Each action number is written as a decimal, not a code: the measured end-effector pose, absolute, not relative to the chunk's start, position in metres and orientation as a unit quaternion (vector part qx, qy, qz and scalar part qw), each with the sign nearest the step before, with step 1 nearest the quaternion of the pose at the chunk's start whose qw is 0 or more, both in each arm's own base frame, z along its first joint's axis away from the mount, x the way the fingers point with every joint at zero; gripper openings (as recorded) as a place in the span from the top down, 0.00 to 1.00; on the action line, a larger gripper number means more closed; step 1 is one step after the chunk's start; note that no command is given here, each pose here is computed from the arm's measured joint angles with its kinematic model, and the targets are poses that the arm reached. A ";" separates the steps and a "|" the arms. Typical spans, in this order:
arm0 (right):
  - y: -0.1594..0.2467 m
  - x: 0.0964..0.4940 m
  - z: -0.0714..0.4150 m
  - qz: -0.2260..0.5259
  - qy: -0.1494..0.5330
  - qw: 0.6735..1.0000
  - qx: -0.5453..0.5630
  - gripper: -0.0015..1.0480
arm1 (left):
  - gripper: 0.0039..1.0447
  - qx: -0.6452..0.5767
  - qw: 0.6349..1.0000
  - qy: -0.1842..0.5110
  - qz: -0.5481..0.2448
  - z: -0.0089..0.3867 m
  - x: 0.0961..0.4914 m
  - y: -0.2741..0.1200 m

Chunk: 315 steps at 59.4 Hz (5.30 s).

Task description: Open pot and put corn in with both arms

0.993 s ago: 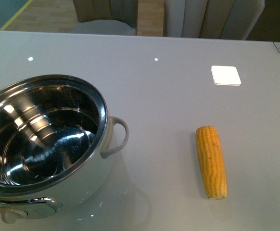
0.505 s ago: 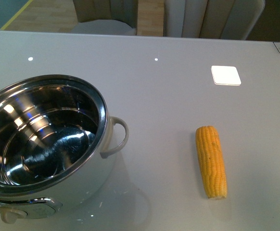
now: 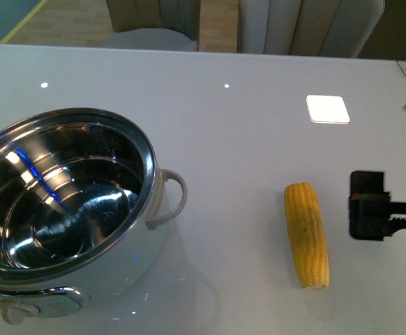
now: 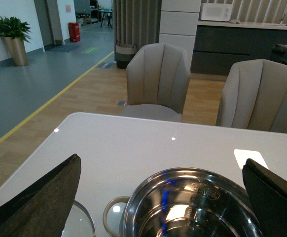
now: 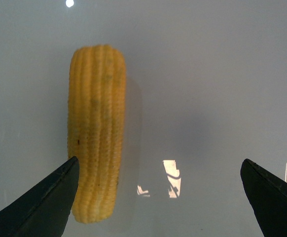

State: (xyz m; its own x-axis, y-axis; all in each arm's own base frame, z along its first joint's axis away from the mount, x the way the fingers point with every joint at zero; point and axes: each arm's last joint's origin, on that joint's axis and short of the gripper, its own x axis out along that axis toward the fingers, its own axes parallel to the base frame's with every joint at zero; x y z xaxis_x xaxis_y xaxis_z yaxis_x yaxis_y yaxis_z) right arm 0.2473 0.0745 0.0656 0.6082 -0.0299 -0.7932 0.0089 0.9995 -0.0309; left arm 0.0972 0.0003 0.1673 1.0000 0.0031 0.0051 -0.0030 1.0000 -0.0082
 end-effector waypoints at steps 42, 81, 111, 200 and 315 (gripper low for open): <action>0.110 0.286 -0.004 0.035 0.508 0.860 -0.035 0.12 | 0.06 -0.004 1.000 -0.003 0.002 0.167 0.097 0.000; 0.117 0.276 0.033 0.097 0.479 0.872 -0.016 0.78 | 0.06 -0.004 1.000 -0.003 0.002 0.167 0.097 0.000; 0.170 0.267 0.135 0.219 0.401 0.889 0.031 0.81 | 0.06 -0.004 1.000 -0.003 0.002 0.167 0.097 0.000; 0.325 0.295 0.109 0.245 0.551 0.775 0.190 0.79 | 0.06 -0.004 1.000 -0.003 0.002 0.167 0.097 0.000; 0.017 0.141 0.197 0.004 0.007 0.998 0.058 0.45 | 0.06 -0.004 1.000 -0.003 0.001 0.167 0.097 0.000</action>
